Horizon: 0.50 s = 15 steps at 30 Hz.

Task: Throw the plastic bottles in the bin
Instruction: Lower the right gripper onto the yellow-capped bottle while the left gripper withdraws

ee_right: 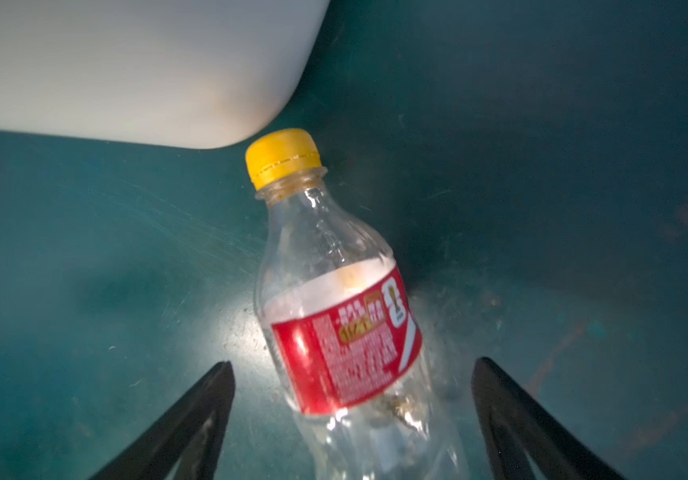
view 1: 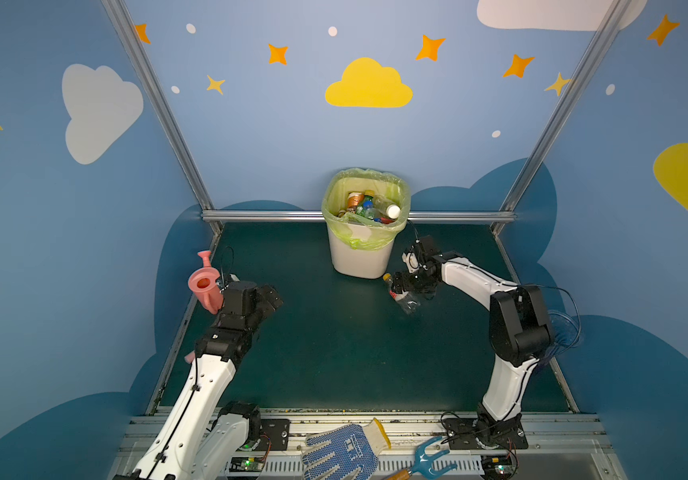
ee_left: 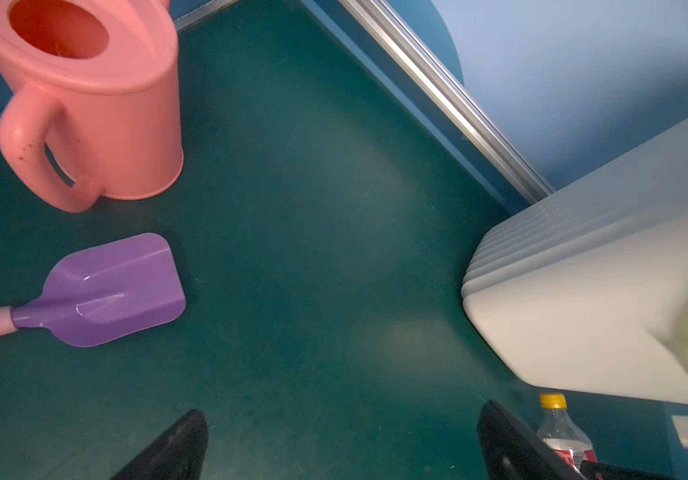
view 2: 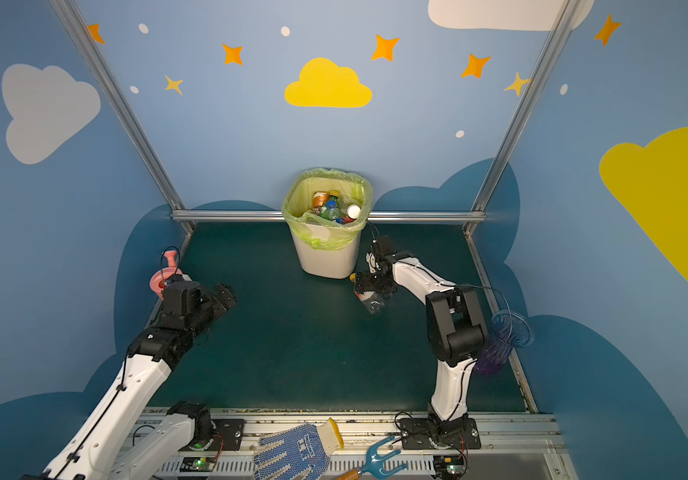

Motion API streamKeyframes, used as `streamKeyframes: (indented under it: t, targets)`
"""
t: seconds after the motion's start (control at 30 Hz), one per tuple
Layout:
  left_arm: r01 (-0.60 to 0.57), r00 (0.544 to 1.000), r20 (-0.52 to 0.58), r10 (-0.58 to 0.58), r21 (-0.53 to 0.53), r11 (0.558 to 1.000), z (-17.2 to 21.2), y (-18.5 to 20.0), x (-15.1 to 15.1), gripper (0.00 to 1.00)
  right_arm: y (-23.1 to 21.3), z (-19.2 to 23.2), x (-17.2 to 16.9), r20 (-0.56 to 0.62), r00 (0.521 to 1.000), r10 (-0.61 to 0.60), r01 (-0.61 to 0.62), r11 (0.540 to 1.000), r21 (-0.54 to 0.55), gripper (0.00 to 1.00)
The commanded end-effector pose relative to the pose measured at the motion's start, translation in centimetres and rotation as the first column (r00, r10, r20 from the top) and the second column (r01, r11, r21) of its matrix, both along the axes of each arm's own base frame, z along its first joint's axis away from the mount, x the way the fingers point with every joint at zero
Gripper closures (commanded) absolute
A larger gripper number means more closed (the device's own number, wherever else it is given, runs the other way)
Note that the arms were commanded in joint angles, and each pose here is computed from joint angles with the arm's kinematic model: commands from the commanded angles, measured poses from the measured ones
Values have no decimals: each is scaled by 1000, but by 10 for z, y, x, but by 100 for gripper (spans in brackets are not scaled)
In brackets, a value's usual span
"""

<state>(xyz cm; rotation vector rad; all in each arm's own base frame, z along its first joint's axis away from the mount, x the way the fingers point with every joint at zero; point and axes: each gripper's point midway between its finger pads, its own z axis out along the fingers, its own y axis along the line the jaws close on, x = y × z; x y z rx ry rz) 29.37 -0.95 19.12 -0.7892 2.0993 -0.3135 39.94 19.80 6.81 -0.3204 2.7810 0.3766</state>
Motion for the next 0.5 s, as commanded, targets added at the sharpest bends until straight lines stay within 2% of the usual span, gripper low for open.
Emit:
streamKeyframes:
  t: [0.0,0.1,0.27,0.47]
  targets:
    - [0,1000,-12,-1,-14,1000,-1,0,-1,0,2,-6,-10,-50,998,45,-47,998,-39,11]
    - [-3,1000,-15,3,-19,1000,-3,0,-2,0,5,-12,-10,-69,996,52,-55,997,-46,15]
    - [-8,1000,-24,7,-22,1000,-8,1,-3,0,0,-13,-17,-113,994,11,-18,998,-67,36]
    - [-13,999,-29,12,-36,999,-14,0,-3,0,-23,-9,-46,-138,987,-82,67,991,-114,43]
